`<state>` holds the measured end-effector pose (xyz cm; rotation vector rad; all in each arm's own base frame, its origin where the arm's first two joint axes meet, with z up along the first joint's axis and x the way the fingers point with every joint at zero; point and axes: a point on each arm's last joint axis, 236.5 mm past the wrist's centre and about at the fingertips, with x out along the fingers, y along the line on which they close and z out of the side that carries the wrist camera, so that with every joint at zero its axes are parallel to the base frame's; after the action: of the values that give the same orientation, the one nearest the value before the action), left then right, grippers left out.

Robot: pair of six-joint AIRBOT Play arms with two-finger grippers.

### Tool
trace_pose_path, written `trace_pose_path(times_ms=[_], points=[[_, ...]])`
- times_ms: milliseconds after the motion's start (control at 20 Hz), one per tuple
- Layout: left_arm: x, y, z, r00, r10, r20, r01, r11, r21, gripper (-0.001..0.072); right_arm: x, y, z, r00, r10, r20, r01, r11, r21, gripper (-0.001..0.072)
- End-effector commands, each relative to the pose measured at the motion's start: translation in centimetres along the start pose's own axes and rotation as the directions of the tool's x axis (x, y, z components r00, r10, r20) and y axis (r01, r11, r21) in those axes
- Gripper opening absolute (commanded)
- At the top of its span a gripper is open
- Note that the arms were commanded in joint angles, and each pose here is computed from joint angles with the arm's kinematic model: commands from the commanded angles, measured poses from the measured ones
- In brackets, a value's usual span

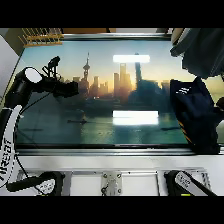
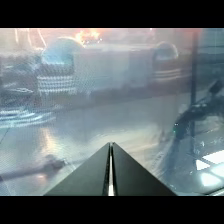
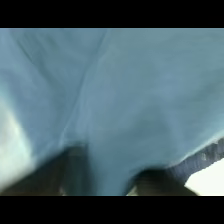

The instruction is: Fold the clothes and pants, and hang the long-sleeved shirts on hangers.

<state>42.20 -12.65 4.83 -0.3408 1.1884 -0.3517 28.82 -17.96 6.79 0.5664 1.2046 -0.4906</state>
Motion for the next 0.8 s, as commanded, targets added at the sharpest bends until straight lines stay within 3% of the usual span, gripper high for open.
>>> trace_pose_path(times_ms=[0, 150, 350, 500, 750], points=[[0.0, 0.0, 0.0, 1.0, 0.001, 0.0, -0.001, 1.0, 0.001, 0.0013, -0.3, -0.6, -3.0, 0.997, -0.022, -0.08, 0.022, 1.0, 0.004, 0.0713], [0.0, 0.0, 0.0, 1.0, 0.001, 0.0, -0.001, 1.0, 0.001, 0.0013, -3.7, 0.4, -1.8, 0.997, 0.0, 0.08, 0.001, 1.0, -0.011, 0.0713], [0.0, 0.0, 0.0, 1.0, 0.0, 0.001, 0.0, 1.0, 0.001, 0.0014, -10.1, 7.7, -1.5, 0.926, 0.222, 0.305, -0.174, 0.969, -0.176, 0.0714], [0.0, 0.0, 0.0, 1.0, 0.002, 0.0, -0.002, 1.0, 0.001, 0.0013, -12.0, 13.2, -3.1, 0.877, 0.37, 0.308, -0.271, 0.908, -0.319, 0.0714], [0.0, 0.0, -0.3, 1.0, 0.001, -0.012, -0.001, 1.0, 0.001, 0.0014, -12.0, 17.0, -5.8, 0.87, 0.438, 0.227, -0.311, 0.844, -0.437, 0.0713]])
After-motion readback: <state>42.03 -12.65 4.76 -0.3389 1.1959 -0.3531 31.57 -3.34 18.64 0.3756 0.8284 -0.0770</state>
